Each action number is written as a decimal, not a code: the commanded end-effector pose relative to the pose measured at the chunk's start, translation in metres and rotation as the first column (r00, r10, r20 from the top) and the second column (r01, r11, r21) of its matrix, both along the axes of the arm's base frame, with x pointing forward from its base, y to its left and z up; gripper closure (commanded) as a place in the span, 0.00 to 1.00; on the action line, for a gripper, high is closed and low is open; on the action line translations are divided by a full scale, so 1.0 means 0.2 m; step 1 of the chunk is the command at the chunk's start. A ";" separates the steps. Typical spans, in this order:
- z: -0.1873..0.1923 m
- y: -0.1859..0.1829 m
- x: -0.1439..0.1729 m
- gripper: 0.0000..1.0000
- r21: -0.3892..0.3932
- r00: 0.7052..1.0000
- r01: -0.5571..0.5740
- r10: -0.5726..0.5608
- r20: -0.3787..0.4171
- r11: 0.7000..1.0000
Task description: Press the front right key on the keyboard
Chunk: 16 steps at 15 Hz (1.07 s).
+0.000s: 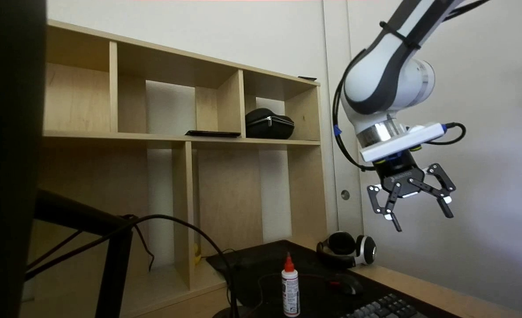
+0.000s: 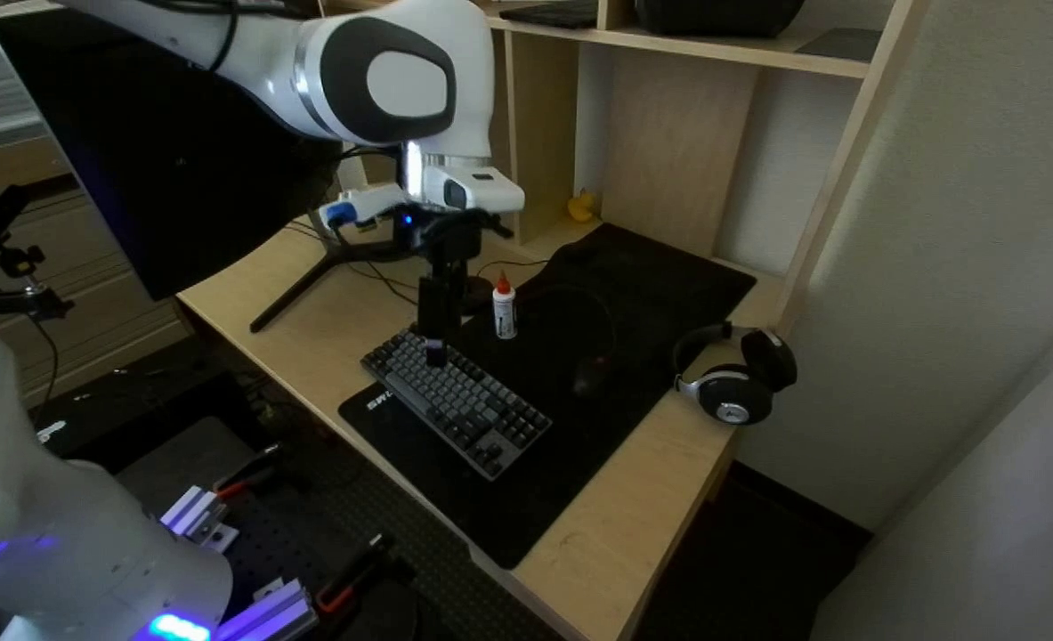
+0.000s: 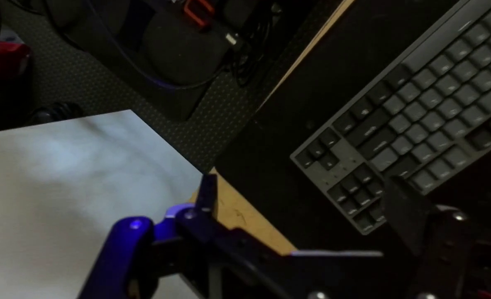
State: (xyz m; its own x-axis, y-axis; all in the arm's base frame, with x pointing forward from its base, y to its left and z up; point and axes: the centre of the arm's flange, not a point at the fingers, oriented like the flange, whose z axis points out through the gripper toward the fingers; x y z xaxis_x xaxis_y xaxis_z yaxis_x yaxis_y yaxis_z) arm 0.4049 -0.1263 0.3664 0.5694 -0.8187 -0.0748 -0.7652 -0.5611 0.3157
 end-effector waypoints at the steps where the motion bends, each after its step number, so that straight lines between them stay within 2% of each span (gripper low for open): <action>1: -0.24 -0.32 -0.12 0.00 -0.036 0.996 0.092 -0.092 -0.003 0.995; 3: -0.37 -0.44 -0.17 0.00 -0.045 0.984 0.181 -0.181 0.004 0.982; 4: -0.23 -0.36 -0.16 0.00 -0.033 0.991 0.131 -0.131 0.000 0.991; 6: -0.28 -0.40 -0.18 0.00 -0.029 0.989 0.149 -0.150 -0.011 0.988; 10: -0.24 -0.36 -0.15 0.00 -0.034 0.991 0.132 -0.132 0.004 0.991; 11: -0.35 -0.37 -0.13 0.00 -0.036 0.989 0.144 -0.145 -0.015 0.989; 16: -0.58 -0.37 -0.12 0.00 -0.009 0.984 0.175 -0.175 -0.034 0.985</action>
State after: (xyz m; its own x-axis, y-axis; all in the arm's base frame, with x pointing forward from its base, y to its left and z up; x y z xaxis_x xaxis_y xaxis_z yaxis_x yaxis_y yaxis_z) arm 0.3748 -0.1990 0.2821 0.4357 -0.8978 -0.0640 -0.8337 -0.4293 0.3474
